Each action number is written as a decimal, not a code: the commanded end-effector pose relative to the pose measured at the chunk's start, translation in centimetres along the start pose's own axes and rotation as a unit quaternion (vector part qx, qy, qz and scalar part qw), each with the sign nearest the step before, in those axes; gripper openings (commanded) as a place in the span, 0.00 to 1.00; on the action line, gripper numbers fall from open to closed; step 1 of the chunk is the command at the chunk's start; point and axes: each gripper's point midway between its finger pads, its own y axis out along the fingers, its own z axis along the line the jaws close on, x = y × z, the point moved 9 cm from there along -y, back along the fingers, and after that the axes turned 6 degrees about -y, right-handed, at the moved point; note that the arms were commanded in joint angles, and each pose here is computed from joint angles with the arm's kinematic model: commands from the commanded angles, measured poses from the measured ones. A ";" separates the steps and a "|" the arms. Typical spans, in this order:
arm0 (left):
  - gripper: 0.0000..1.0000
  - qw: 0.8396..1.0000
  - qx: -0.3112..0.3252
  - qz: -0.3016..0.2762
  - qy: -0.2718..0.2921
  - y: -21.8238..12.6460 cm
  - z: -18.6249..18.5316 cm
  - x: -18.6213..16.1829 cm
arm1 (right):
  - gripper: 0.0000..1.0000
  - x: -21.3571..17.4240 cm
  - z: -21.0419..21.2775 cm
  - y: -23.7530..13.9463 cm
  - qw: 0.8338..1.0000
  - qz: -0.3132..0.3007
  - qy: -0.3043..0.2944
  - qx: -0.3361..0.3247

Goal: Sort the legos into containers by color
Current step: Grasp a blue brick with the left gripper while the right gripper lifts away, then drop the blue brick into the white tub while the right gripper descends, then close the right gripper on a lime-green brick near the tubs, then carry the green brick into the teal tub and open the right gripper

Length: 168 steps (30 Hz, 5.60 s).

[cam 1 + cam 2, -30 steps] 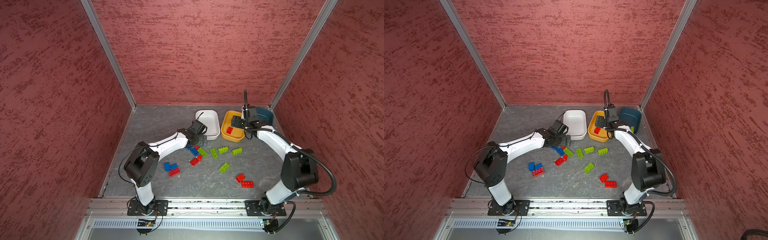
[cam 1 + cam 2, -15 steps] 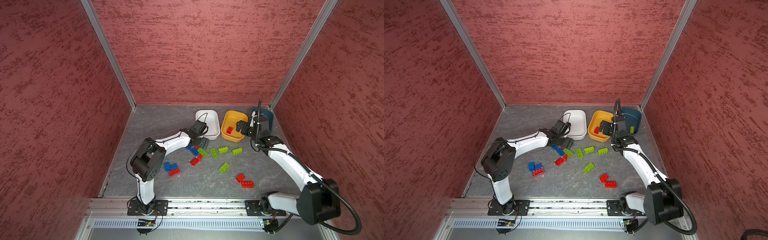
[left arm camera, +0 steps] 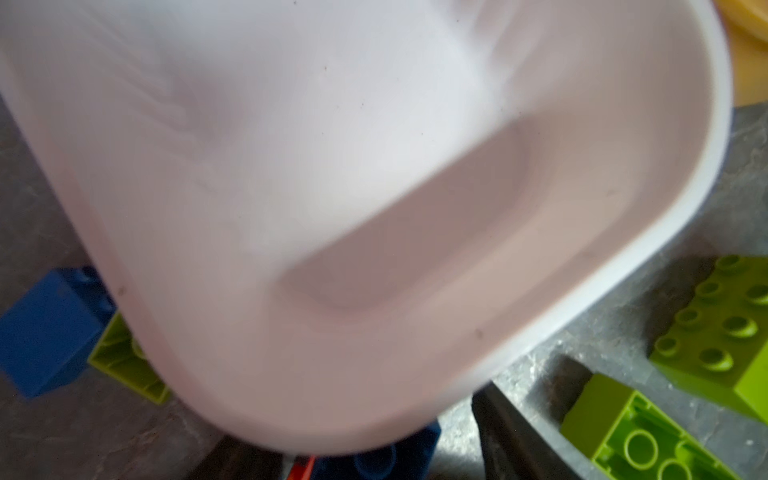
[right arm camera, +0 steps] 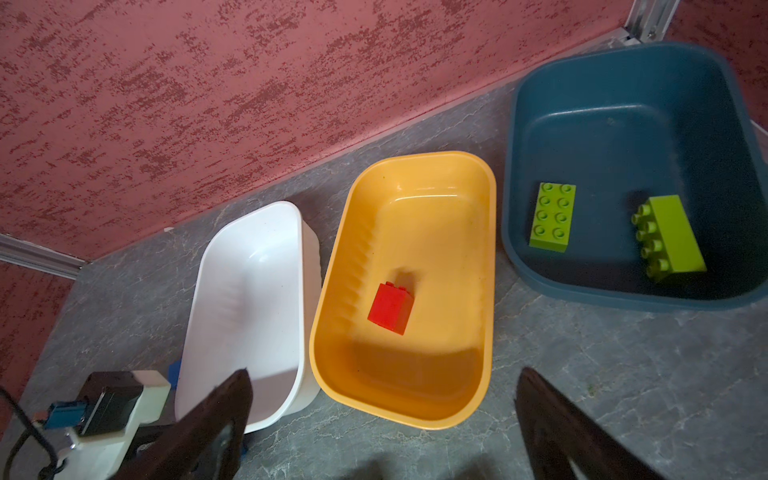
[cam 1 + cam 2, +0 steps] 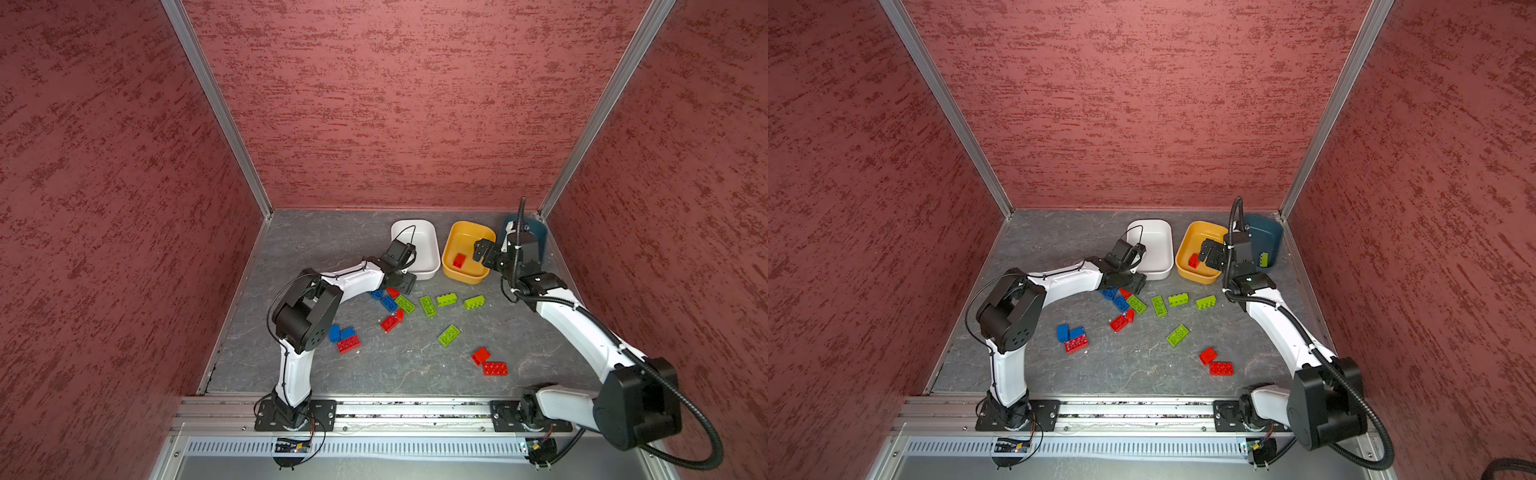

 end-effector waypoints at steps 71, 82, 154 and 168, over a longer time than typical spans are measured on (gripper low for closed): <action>0.99 0.969 -0.039 -0.179 -0.165 -6.5 -1.4 14.5 | 0.99 -3.3 0.1 -2.8 0.994 0.023 0.013 0.110; 0.99 0.959 -0.118 -0.205 -0.154 -10.0 -2.7 11.7 | 0.96 -8.8 -3.8 -2.3 0.992 0.091 0.088 -0.023; 0.99 0.974 -0.109 -0.157 -0.126 -9.8 -3.9 6.3 | 0.11 -11.9 -3.0 -2.1 0.988 0.117 -0.023 -0.102; 0.99 0.964 -0.058 -0.202 -0.162 -11.2 -2.5 5.1 | 0.10 -1.2 -7.3 0.1 0.994 0.034 -0.043 -0.093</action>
